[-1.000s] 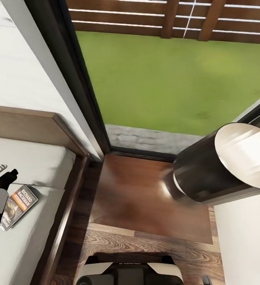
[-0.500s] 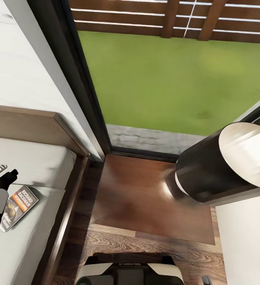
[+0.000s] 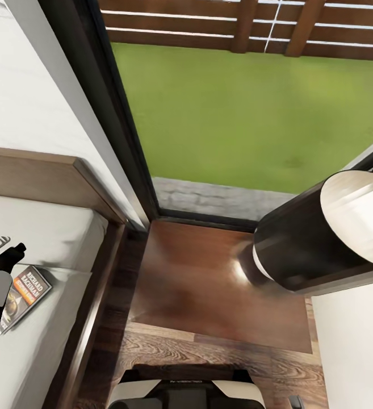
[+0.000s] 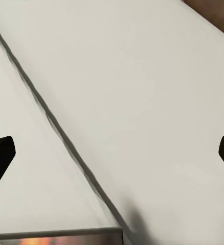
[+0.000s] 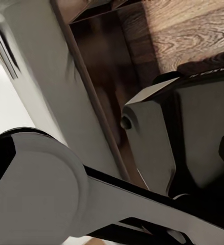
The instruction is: In the bedroom, move the book from the bed onto either nightstand, and place the two sandals side by side next to the bed.
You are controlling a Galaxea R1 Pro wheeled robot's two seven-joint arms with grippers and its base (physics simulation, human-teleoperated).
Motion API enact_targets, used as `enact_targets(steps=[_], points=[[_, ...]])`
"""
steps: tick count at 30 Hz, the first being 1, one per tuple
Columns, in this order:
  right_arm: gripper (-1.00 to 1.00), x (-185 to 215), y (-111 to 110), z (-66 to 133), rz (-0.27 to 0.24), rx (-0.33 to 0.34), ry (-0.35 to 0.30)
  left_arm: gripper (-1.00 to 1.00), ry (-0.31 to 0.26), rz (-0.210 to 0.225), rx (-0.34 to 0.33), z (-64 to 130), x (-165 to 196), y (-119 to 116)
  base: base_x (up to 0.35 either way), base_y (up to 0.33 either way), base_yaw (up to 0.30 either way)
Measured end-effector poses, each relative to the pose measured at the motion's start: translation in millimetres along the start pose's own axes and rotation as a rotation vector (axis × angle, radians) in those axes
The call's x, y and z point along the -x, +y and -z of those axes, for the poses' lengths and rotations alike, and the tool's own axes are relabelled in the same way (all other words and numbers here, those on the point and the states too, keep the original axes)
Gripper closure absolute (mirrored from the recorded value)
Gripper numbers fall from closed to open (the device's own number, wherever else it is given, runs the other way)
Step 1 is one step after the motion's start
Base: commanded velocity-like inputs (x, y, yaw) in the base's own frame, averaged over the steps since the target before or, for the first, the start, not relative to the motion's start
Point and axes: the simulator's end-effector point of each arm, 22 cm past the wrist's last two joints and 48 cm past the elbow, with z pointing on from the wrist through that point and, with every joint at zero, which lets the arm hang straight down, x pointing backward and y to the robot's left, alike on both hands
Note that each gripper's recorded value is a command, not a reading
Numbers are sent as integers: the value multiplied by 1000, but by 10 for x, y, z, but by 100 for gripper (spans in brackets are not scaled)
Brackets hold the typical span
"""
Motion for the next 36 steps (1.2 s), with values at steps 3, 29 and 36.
enact_targets(steps=[3,29,36], points=[[-100,14,-37,-24,0,0,0,-100,0,0,0,-29,-35,-1,0,0,0],[-100,119,-383,-242,1,0,0,-100,1,1,0,-290,-366,-13,0,0,0],[-100,129,-427,-268,1,0,0,-100,1,2,0,-321,-406,-14,0,0,0]])
